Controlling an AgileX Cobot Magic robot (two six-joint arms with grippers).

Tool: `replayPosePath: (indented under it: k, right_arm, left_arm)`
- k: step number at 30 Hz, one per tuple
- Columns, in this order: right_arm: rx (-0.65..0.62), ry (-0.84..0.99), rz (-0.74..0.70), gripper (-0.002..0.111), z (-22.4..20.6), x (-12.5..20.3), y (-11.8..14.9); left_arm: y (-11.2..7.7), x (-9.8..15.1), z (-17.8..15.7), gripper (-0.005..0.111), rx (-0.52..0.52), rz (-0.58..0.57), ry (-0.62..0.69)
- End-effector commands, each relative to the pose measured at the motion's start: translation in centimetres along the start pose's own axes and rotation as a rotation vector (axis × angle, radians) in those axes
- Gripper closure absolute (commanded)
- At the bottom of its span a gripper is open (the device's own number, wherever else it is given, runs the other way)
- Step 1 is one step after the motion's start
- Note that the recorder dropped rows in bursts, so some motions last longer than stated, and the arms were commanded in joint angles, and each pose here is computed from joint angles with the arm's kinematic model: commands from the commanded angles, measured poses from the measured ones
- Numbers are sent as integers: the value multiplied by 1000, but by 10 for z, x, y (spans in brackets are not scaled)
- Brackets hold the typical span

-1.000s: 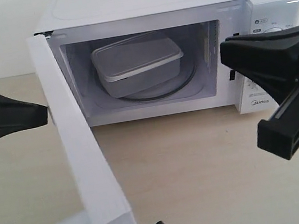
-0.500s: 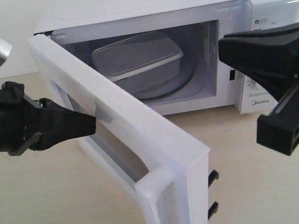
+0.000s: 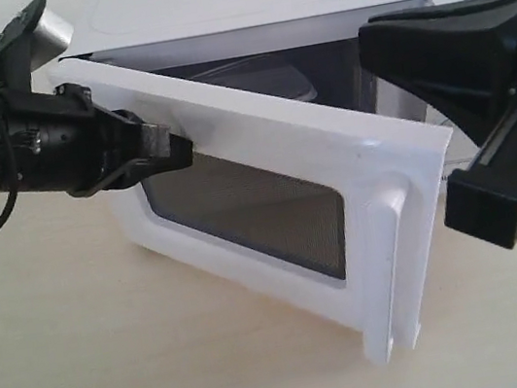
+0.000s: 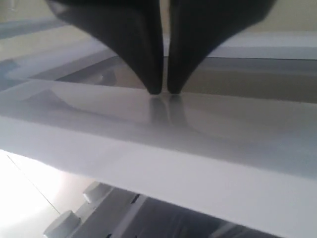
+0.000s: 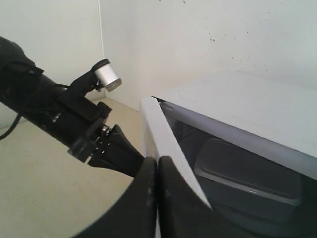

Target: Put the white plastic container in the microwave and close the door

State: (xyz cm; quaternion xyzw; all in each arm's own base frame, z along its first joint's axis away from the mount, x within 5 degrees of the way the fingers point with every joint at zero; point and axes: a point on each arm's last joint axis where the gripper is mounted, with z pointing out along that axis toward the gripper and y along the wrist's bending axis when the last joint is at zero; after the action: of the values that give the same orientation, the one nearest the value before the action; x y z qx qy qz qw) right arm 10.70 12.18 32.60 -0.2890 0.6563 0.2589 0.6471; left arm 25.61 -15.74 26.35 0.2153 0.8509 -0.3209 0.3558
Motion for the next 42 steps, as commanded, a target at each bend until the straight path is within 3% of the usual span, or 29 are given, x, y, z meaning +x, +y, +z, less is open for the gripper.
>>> replayPosePath:
  k: [1,5,9,13,25,35,42]
  right_arm:
    - [-24,13,2,108,-1,-1,2]
    - [-19,55,-1,108,5,10,2]
    - [65,87,34,108,11,33,-4]
    - [167,44,80,108,14,36,-12]
    - [287,92,67,108,39,56,-19]
    - [404,104,72,108,60,77,-25]
    - [478,65,87,108,70,82,-29]
  left_arm:
    - [5,-9,9,102,-36,22,-26]
    - [6,-14,9,102,-48,36,-46]
    - [11,-17,8,102,-110,40,-78]
    - [12,-20,7,102,-129,61,-92]
    - [16,-32,4,102,-194,69,-154]
    - [7,-27,6,102,-93,72,-99]
    - [4,-28,2,102,-79,78,-104]
